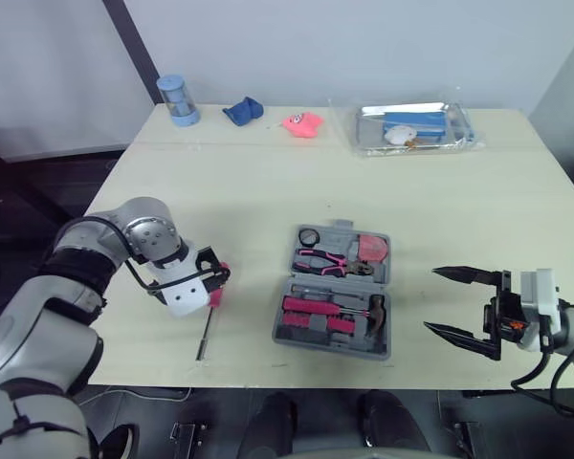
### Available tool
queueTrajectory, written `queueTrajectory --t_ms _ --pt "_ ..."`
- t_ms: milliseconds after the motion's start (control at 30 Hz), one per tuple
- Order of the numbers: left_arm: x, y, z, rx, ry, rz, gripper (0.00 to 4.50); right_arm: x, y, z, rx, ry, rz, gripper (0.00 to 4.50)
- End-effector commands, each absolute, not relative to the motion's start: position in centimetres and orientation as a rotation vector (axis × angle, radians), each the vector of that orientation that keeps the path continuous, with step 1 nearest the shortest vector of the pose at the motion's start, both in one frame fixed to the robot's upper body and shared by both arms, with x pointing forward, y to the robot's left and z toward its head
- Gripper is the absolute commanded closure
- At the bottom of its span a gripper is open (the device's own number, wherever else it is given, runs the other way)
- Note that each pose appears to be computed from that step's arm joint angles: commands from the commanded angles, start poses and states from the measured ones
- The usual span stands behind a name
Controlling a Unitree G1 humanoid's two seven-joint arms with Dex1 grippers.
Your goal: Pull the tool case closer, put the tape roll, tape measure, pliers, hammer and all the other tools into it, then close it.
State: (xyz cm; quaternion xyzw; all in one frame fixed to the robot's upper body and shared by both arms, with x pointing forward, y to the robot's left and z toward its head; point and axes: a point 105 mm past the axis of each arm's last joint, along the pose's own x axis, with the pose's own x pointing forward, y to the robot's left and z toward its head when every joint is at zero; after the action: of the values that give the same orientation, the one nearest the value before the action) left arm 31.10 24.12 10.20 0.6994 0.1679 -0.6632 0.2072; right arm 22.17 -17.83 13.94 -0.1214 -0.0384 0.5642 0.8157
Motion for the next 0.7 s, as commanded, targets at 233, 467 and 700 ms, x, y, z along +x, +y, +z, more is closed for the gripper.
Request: queueTrajectory --t_ms 233,467,700 --pt "31.6 23.4 9.4 1.997 0.383 -1.896 0.06 22.0 -18.0 15.0 -0.286 -0.122 1.189 0.0" --pt "31.0 22.6 8.4 2.012 0.32 -1.954 0.06 22.0 -18.1 15.1 -0.292 -0.124 1.182 0.0" --pt "30.4 23.1 8.0 2.025 0.31 -1.966 0.43 22.2 -18.0 15.3 -0.296 -0.127 1.178 0.0"
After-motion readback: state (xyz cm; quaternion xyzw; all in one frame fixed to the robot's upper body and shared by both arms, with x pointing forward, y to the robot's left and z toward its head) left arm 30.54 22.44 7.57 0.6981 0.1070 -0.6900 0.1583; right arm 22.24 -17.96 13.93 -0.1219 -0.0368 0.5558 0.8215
